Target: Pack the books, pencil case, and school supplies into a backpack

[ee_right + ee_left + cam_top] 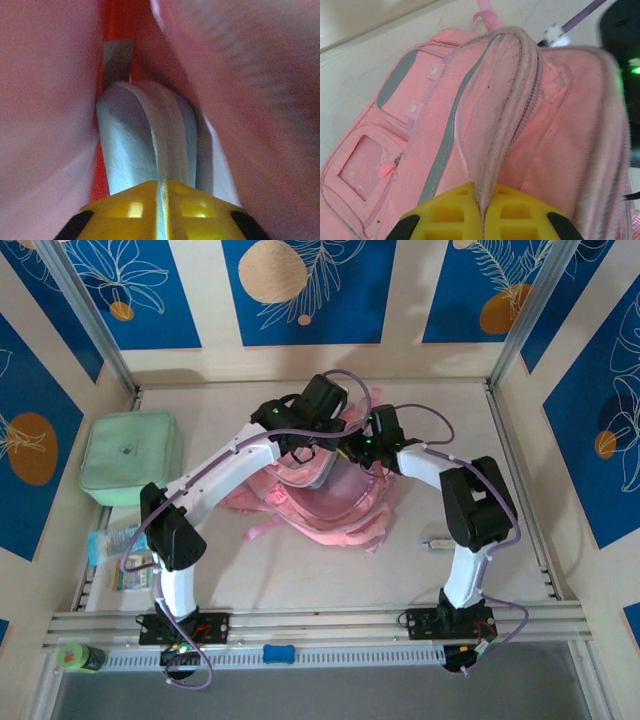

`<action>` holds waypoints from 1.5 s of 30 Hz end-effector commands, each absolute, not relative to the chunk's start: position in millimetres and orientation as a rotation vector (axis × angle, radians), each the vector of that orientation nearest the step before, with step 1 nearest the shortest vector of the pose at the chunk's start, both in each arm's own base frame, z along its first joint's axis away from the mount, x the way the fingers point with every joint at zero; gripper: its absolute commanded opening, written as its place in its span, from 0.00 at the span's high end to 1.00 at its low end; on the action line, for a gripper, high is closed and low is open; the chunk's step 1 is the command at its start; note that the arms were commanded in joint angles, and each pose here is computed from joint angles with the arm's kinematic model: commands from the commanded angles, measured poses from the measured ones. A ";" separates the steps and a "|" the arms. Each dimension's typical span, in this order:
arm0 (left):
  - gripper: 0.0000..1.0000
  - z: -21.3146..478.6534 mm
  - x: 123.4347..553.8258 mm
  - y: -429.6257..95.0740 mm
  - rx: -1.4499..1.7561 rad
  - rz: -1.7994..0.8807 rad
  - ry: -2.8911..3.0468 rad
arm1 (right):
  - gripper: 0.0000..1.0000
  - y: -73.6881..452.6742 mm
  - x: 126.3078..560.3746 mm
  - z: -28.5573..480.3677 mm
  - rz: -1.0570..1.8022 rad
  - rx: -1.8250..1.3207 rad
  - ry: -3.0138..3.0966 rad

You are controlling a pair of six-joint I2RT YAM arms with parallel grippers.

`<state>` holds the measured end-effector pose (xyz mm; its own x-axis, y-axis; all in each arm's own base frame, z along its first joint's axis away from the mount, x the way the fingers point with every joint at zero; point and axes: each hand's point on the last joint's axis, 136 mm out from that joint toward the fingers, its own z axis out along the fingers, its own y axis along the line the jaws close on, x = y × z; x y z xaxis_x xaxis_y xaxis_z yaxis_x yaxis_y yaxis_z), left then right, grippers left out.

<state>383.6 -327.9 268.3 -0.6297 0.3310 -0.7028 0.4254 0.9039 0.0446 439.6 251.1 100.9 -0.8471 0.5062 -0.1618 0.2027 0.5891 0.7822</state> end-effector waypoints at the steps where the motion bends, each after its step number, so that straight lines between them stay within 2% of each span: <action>1: 1.00 321.0 396.1 -337.7 0.429 -0.297 2.159 | 0.90 268.4 440.6 97.1 1.155 0.542 2.469; 4: 1.00 317.5 396.0 -336.1 0.431 -0.285 2.169 | 0.91 270.8 434.6 108.5 1.199 0.482 2.442; 8: 0.99 301.0 394.0 -333.8 0.436 -0.281 2.206 | 0.86 234.7 413.3 124.4 1.142 0.484 2.433; 11: 0.94 283.7 387.4 -343.0 0.449 -0.357 2.244 | 0.84 196.0 391.8 130.1 1.070 0.525 2.464; 13: 0.88 272.1 380.8 -349.7 0.452 -0.423 2.277 | 0.82 170.3 376.2 133.2 1.021 0.568 2.475; 18: 0.64 268.8 349.7 -355.7 0.430 -0.642 2.315 | 0.78 129.5 335.5 152.4 0.927 0.552 2.500; 21: 0.53 259.4 336.0 -333.2 0.337 -0.687 2.301 | 0.71 131.3 313.1 163.6 0.947 0.460 2.509; 24: 0.49 240.8 332.2 -299.1 0.196 -0.689 2.322 | 0.67 146.7 289.4 160.0 0.957 0.387 2.593; 30: 0.45 181.0 343.0 -219.5 -0.213 -0.660 2.380 | 0.60 203.5 249.1 139.5 1.017 0.238 2.723; 35: 0.44 143.3 359.6 -186.2 -0.434 -0.671 2.404 | 0.60 230.7 230.8 114.5 1.010 0.198 2.782; 45: 0.53 102.5 383.4 -184.9 -0.603 -0.716 2.395 | 0.59 235.6 218.8 89.1 0.993 0.225 2.824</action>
<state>375.4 -177.8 106.8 -0.7534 -0.5065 -0.4194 -0.2316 0.8013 -0.5517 218.9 234.7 93.6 -0.9821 0.1672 -0.0870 0.0767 0.7761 0.6260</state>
